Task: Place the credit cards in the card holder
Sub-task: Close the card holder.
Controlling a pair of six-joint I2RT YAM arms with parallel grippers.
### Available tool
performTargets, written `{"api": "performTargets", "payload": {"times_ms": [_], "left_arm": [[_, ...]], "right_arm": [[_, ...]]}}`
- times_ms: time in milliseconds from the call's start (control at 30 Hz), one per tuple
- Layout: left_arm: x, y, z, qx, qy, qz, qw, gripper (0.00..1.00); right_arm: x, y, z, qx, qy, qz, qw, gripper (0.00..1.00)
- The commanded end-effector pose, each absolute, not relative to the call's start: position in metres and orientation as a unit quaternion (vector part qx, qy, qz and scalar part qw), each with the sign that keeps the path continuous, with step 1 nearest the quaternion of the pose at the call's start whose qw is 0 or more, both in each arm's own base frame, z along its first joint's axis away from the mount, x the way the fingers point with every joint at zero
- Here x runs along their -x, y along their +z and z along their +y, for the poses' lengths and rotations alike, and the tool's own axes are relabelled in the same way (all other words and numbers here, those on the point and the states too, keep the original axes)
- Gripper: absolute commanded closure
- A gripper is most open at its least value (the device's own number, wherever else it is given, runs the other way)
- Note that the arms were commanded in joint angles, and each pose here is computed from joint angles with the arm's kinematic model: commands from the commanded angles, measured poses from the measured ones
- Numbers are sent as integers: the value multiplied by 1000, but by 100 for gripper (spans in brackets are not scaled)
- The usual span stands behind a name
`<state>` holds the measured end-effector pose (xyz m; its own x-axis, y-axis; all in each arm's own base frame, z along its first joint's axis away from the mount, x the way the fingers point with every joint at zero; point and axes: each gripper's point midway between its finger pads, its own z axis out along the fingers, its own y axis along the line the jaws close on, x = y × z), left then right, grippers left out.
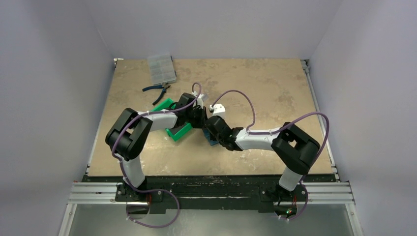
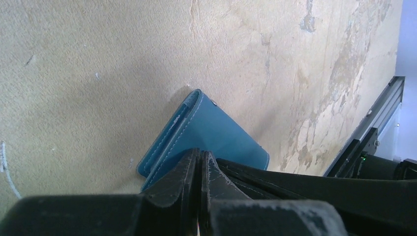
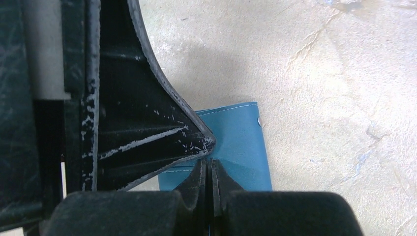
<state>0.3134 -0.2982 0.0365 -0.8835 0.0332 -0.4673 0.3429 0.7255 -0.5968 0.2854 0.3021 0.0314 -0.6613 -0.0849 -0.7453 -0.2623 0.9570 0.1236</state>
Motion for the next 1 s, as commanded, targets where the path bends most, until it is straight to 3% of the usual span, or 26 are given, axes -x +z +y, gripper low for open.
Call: {"api": "performTargets", "payload": {"times_ms": [0,67,300,600,967], "left_arm": [[-314,25,-289,-98,-351,910,198,100],[-316,30,-291,-96,-358,908,195,100],[-336,94,-298,-85,-403,878,243,85],[-321,135,-277,-45,-413,866,279,100],[-292,109,-279,-7,-434,864,255,100]], "right_arm": [[-227,-49,243,125,1,947,297,100],[-225,-51,243,122,5,948,294,100],[-217,-45,262,118,83,945,293,100],[-221,-40,262,93,147,945,278,100],[-223,-37,266,88,186,941,267,100]]}}
